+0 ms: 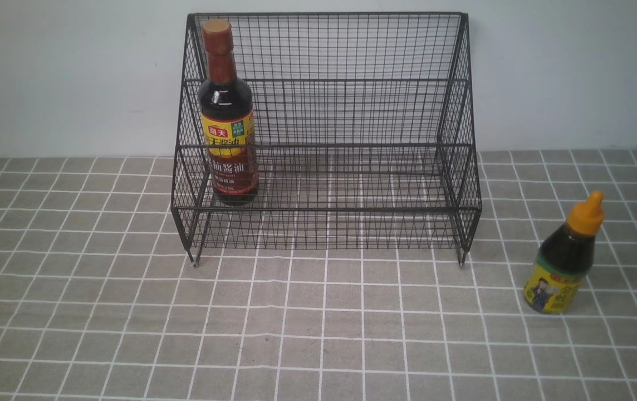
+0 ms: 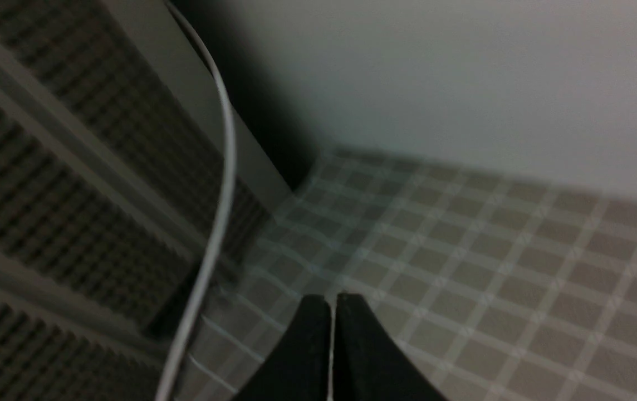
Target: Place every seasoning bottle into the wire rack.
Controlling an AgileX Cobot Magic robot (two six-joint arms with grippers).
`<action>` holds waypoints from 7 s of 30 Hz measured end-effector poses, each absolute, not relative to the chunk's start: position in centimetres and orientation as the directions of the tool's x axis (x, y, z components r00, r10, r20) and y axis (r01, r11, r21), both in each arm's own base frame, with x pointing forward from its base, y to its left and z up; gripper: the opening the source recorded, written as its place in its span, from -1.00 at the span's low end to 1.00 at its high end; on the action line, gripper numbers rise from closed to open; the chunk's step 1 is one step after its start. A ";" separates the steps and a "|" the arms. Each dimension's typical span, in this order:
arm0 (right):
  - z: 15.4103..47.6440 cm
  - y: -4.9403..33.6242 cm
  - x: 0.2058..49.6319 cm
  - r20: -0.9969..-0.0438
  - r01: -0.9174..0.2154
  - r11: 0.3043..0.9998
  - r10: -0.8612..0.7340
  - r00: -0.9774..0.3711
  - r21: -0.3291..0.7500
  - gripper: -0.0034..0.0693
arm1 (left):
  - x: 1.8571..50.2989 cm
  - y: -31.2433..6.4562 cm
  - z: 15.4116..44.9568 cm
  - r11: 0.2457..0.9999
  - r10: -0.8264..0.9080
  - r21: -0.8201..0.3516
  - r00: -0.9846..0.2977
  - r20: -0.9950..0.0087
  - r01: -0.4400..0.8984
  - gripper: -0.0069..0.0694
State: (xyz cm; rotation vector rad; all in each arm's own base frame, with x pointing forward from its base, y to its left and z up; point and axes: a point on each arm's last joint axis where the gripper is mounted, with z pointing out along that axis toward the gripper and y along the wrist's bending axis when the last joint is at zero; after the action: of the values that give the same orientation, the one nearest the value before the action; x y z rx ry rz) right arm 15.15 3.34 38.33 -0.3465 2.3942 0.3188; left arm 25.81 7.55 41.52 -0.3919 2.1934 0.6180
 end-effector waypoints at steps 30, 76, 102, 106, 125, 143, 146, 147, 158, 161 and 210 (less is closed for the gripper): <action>27.8 2.5 30.1 -0.558 -0.153 0.985 -0.085 -0.825 0.076 0.60 | 9.5 -0.1 31.9 0.998 -0.015 -0.061 -0.794 -0.608 0.027 -0.84; 31.5 16.3 38.7 -0.643 -0.500 0.865 -0.358 -0.677 0.045 -0.05 | 7.3 -0.4 31.1 0.997 -0.003 -0.062 -0.825 -0.565 0.039 -0.84; 47.2 11.3 29.1 -0.789 -0.415 0.907 -0.303 -0.534 -0.068 0.25 | 7.4 -0.4 31.2 0.997 -0.005 -0.060 -0.813 -0.582 0.037 -0.84; 51.9 7.9 22.4 -0.855 -0.308 0.949 -0.217 -0.471 -0.071 -0.28 | 7.7 -0.3 31.4 0.998 -0.005 -0.054 -0.788 -0.615 0.036 -0.84; 38.1 -1.0 -0.5 -0.938 -0.272 0.962 0.081 0.337 -0.015 -0.94 | 8.4 -0.4 31.5 0.997 -0.024 -0.070 -0.740 -0.673 0.032 -0.84; 36.4 -0.7 -0.9 -0.898 -0.361 0.927 0.238 0.371 0.096 -0.94 | 8.0 -2.1 29.7 0.959 0.183 -0.036 -0.711 -0.679 0.280 -0.84; 36.4 -0.7 -0.9 -0.898 -0.361 0.927 0.238 0.371 0.096 -0.94 | 7.2 -2.1 30.3 0.964 0.149 -0.037 -0.651 -0.744 0.263 -0.84; 36.4 -0.7 -0.9 -0.898 -0.361 0.927 0.238 0.371 0.096 -0.94 | 7.0 -2.1 30.7 0.967 0.121 -0.050 -0.620 -0.775 0.251 -0.84; 36.4 -0.7 -0.9 -0.898 -0.361 0.927 0.238 0.371 0.096 -0.94 | 3.6 -1.9 32.7 0.968 0.036 -0.057 -0.361 -0.932 0.244 -0.84; 36.4 -0.7 -0.9 -0.898 -0.361 0.927 0.238 0.371 0.096 -0.94 | 3.3 -1.9 32.7 0.968 0.033 -0.058 -0.352 -0.935 0.245 -0.84; 36.4 -0.7 -0.9 -0.897 -0.361 0.927 0.238 0.372 0.096 -0.94 | 5.2 -0.3 17.1 0.992 0.115 0.095 -0.295 -0.948 0.082 -0.84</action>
State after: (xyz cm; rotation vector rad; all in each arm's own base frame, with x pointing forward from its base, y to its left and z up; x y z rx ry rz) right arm -0.89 -0.73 36.37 -0.1235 1.1268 0.3853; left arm 5.23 -0.34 17.08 0.1426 1.8728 0.0330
